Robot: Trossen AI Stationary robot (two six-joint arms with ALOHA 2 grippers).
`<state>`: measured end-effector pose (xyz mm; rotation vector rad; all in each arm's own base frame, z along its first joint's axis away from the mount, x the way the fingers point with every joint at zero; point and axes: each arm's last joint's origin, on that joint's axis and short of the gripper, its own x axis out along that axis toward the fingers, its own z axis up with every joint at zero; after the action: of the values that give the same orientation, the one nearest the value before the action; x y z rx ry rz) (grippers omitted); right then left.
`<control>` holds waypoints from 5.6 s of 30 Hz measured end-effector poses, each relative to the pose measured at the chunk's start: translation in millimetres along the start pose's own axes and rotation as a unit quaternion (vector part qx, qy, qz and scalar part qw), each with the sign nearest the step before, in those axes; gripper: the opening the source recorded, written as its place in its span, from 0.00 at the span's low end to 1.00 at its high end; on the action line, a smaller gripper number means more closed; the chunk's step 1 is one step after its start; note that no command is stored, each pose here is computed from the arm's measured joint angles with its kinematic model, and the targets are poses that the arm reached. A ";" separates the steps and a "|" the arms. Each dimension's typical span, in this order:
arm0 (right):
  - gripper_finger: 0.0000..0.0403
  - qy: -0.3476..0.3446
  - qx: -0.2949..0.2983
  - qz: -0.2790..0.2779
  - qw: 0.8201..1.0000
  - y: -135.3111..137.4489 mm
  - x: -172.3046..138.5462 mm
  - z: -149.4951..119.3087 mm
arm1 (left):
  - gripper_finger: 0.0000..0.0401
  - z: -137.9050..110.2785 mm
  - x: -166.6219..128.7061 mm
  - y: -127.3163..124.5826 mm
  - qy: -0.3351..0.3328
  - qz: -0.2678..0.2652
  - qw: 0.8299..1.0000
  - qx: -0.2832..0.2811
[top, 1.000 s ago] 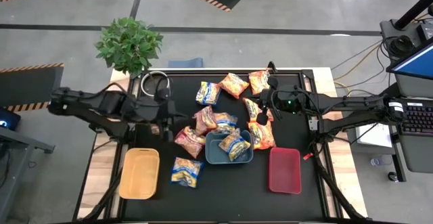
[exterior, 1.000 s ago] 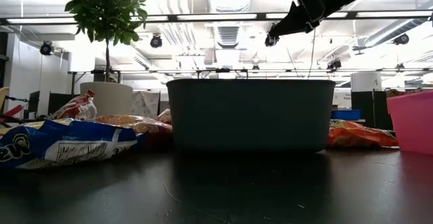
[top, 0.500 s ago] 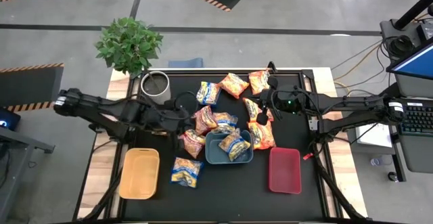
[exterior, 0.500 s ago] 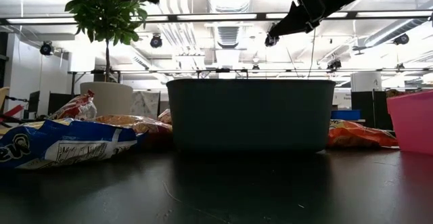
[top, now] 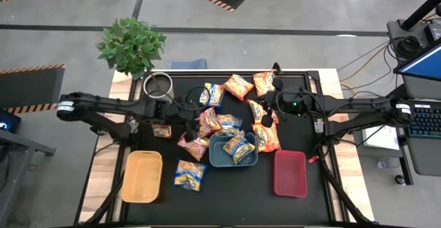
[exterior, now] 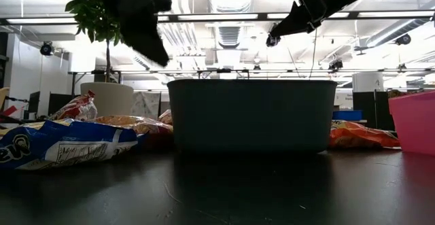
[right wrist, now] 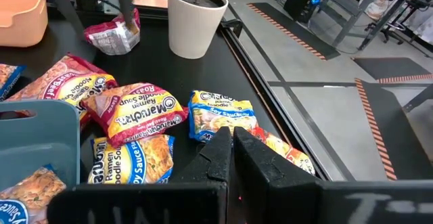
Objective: Sort Maruchan noodles
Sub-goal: Put the top right red noodle pack into the yellow bin
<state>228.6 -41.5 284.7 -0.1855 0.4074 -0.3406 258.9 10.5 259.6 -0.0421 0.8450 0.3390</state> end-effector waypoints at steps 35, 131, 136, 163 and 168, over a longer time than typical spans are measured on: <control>0.02 0.011 0.010 0.002 1.000 0.6 0.9 -2.3 | 0.70 -37.0 82.1 85.6 -0.060 -0.139 0.986 -0.070; 0.02 0.064 0.103 0.007 0.993 6.1 3.8 -25.1 | 0.02 -35.4 115.9 76.9 0.061 -0.098 0.992 0.049; 0.02 0.065 0.108 0.018 0.992 6.9 3.8 -25.7 | 0.00 -26.2 98.5 73.0 0.027 -0.096 0.991 0.084; 0.02 0.048 0.075 0.018 0.996 6.3 4.2 -22.6 | 0.00 21.5 -121.2 -16.6 -0.116 -0.088 0.973 0.179; 0.02 0.041 0.059 0.018 0.997 6.1 4.3 -21.4 | 0.00 2.9 -144.7 -31.6 0.016 -0.089 0.988 0.127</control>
<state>225.2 -39.7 262.4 -0.0493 0.4700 -0.3354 182.0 -59.0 365.5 0.1150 0.9037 0.0617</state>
